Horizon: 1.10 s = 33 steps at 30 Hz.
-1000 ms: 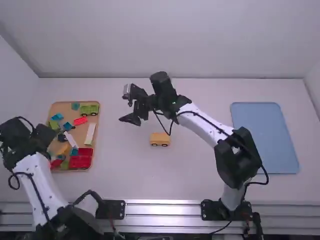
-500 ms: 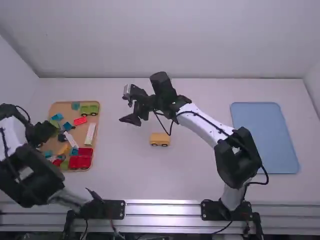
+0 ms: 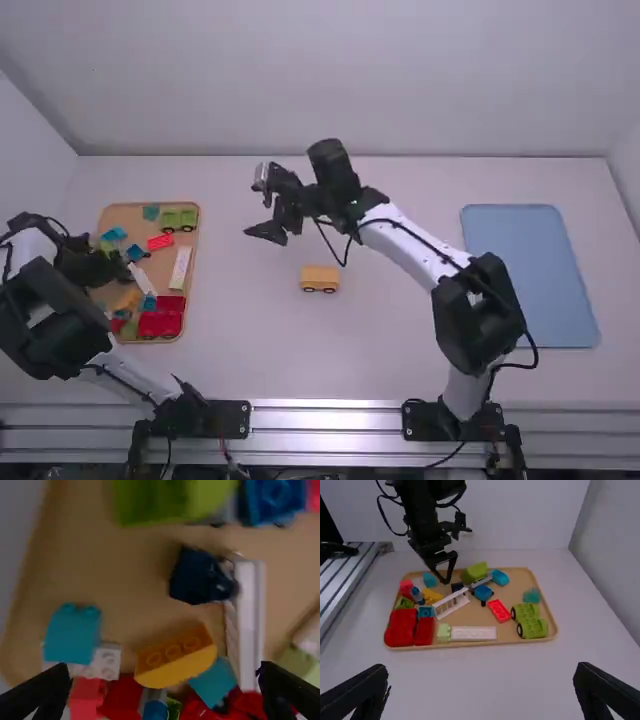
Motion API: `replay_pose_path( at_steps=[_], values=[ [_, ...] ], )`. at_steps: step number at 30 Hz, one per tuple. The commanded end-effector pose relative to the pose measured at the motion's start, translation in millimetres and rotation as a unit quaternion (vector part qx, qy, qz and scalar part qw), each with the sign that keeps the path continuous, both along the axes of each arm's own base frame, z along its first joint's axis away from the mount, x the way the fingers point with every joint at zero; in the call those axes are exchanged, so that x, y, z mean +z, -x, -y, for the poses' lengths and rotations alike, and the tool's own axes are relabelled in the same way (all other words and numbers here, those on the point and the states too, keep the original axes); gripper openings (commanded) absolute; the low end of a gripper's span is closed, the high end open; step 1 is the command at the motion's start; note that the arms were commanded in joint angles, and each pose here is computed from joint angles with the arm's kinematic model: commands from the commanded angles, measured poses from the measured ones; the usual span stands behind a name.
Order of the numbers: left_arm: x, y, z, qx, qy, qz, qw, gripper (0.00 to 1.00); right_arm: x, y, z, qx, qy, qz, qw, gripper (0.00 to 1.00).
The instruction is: Assemble lego blocks to make yellow taxi
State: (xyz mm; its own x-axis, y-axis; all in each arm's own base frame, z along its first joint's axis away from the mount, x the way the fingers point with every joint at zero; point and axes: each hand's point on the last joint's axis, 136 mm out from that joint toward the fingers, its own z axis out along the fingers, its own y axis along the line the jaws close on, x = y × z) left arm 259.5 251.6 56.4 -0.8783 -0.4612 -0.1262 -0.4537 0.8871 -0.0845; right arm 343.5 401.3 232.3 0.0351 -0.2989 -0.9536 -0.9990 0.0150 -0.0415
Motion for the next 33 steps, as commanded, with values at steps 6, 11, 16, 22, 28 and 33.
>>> replay_pose_path(
  at_steps=[6,11,16,22,28,33],
  values=[
    [-3.4,13.4,9.7,-0.325,-0.025,-0.02,0.945,0.97,14.5,-14.6,7.3,-0.011,-0.015,0.017,1.0,0.99],
    [-4.3,25.4,15.1,-0.44,-0.02,-0.036,0.897,0.87,14.2,-19.4,11.7,-0.017,-0.014,0.016,1.0,0.99],
    [-11.4,20.1,15.2,-0.45,-0.03,-0.021,0.892,0.75,13.2,-24.5,16.8,-0.025,-0.012,0.015,1.0,0.99],
    [-26.4,18.7,12.8,-0.445,-0.045,-0.018,0.894,0.64,10.8,-27.4,21.2,-0.029,-0.008,0.01,0.999,0.99],
    [-31.3,23.0,19.9,-0.462,-0.034,-0.016,0.886,0.75,10.3,-28.3,22.3,-0.031,-0.007,0.009,0.999,0.99],
    [-40.5,21.8,17.8,-0.464,-0.047,-0.014,0.884,0.64,9.6,-28.4,22.9,-0.031,-0.006,0.007,0.999,0.99]
  ],
)
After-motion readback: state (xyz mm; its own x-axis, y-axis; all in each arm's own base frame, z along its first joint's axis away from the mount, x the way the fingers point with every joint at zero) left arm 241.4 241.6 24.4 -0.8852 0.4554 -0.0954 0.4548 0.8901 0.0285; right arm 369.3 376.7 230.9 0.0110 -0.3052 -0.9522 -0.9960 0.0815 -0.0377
